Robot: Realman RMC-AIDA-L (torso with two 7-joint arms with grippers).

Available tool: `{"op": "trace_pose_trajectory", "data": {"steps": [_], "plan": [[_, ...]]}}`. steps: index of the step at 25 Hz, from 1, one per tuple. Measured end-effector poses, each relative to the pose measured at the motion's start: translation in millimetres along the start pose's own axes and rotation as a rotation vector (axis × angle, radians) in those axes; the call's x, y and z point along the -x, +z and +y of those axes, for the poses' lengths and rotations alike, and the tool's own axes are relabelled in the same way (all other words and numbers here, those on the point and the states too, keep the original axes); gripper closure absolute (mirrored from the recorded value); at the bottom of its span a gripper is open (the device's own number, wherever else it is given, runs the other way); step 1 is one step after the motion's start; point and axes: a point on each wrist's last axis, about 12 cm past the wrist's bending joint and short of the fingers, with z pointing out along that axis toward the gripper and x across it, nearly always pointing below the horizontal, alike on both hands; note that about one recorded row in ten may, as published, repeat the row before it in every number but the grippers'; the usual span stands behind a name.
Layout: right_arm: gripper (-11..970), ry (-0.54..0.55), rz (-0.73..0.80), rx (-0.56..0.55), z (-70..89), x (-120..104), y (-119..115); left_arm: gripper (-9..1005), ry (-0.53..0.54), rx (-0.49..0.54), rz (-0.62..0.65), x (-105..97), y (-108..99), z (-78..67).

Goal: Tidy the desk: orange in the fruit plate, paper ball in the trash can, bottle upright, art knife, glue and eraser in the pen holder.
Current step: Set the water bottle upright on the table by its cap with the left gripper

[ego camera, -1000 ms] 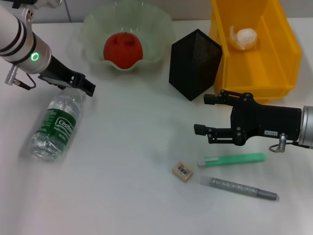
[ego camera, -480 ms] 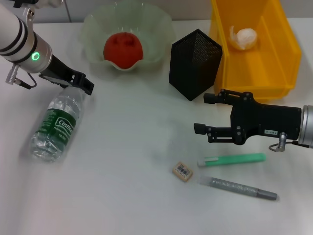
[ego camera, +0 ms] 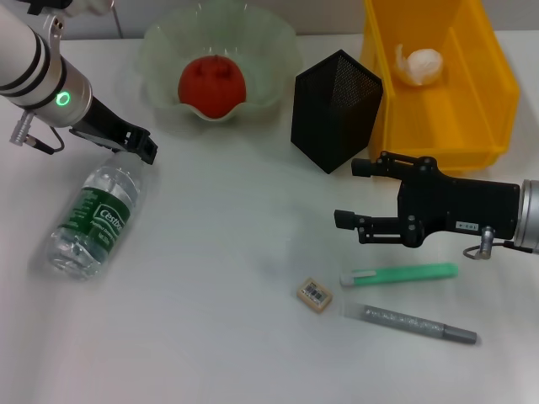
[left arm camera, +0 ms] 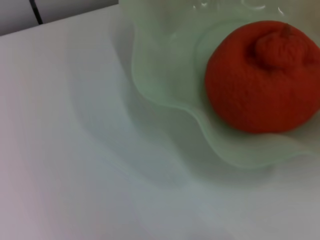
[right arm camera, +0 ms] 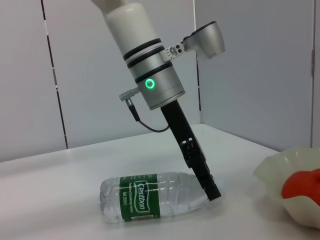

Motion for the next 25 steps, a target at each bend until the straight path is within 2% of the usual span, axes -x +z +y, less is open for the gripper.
{"op": "trace_pose_trajectory", "data": {"steps": [10,25], "plan": [[131,0.0,-0.001,-0.004,-0.7,0,-1,556,0.005,-0.009,-0.009,2,-2,-0.7],[131,-0.003,-0.001,-0.007,-2.0,1,-2,557,0.074,-0.087,-0.117,9,-38,-1.1]]}}
